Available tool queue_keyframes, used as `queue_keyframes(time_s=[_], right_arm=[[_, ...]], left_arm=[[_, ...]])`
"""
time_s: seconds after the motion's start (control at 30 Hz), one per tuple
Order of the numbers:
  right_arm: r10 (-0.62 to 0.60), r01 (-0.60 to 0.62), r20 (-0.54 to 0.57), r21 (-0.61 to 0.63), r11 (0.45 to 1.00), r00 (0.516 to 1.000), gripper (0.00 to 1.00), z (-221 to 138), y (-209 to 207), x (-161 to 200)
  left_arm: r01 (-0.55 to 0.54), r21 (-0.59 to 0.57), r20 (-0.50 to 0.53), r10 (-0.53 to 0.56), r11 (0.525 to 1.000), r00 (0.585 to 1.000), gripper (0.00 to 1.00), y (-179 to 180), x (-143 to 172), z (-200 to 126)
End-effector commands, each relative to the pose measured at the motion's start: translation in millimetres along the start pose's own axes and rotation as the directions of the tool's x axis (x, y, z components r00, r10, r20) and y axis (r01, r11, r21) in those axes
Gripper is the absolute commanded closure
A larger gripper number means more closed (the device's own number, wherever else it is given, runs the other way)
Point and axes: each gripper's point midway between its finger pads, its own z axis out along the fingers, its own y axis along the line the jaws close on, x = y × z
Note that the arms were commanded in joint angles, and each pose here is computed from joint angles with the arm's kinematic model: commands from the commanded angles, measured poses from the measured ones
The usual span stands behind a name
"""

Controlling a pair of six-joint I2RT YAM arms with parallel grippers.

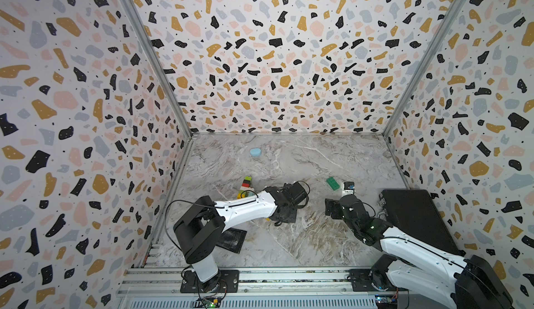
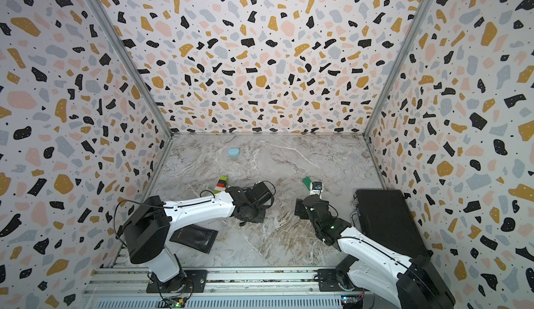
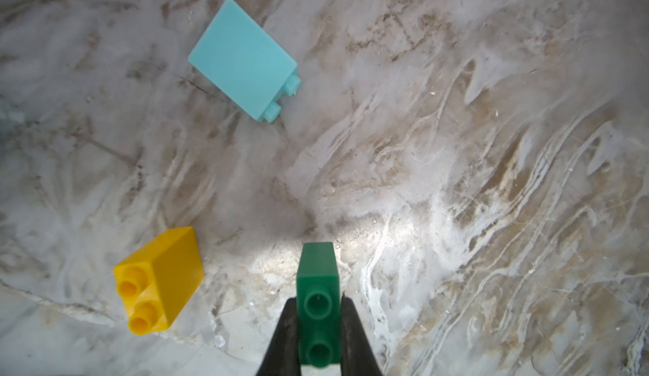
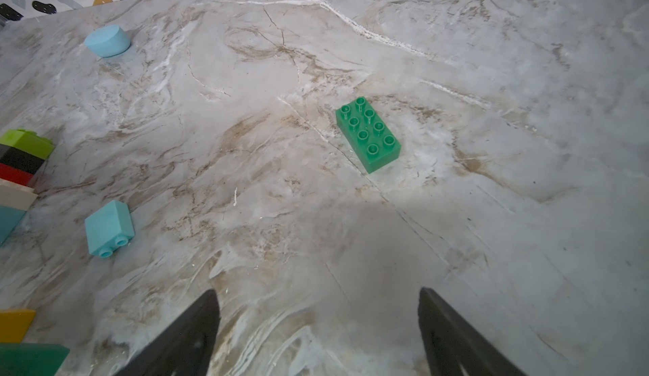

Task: Assemble the letter h with lego
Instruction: Place the lego brick at the center of the board.

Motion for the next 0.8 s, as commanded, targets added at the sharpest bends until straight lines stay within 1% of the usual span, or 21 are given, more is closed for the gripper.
queue_keyframes(time_s=[0.0,0.3,0.4,0.5,0.6,0.63,0.77], right_arm=[[0.023,-0.023,0.026,0.018,1.0,0.999,0.1,-4,-2,-12],[0.019,-0.02,0.02,0.025,0.999,1.0,0.1,-3,-4,-12],[0.017,-0.018,0.019,0.028,0.999,1.0,0.1,-2,-5,-12],[0.017,-0.018,0.017,0.033,0.999,1.0,0.1,-2,-6,-11],[0.016,-0.016,0.014,0.034,0.999,1.0,0.1,-2,-6,-11],[0.016,-0.017,0.014,0.034,0.999,1.0,0.1,-2,-6,-11],[0.014,-0.014,0.011,0.038,0.999,1.0,0.1,-2,-7,-10]], left_arm=[[0.038,0.0,0.031,-0.038,0.999,0.999,1.0,-5,-7,4],[0.037,-0.034,0.026,-0.037,0.999,0.999,0.93,-5,2,13],[0.04,-0.048,0.026,-0.039,0.998,0.999,0.88,-2,4,14],[0.036,-0.049,0.028,-0.035,0.998,0.999,0.77,-3,5,13],[0.03,-0.061,0.034,-0.028,0.998,0.999,0.7,-2,6,13],[0.056,-0.059,0.034,-0.054,0.997,0.998,0.69,-3,6,14],[0.056,-0.06,0.027,-0.055,0.997,0.998,0.67,-4,7,15]])
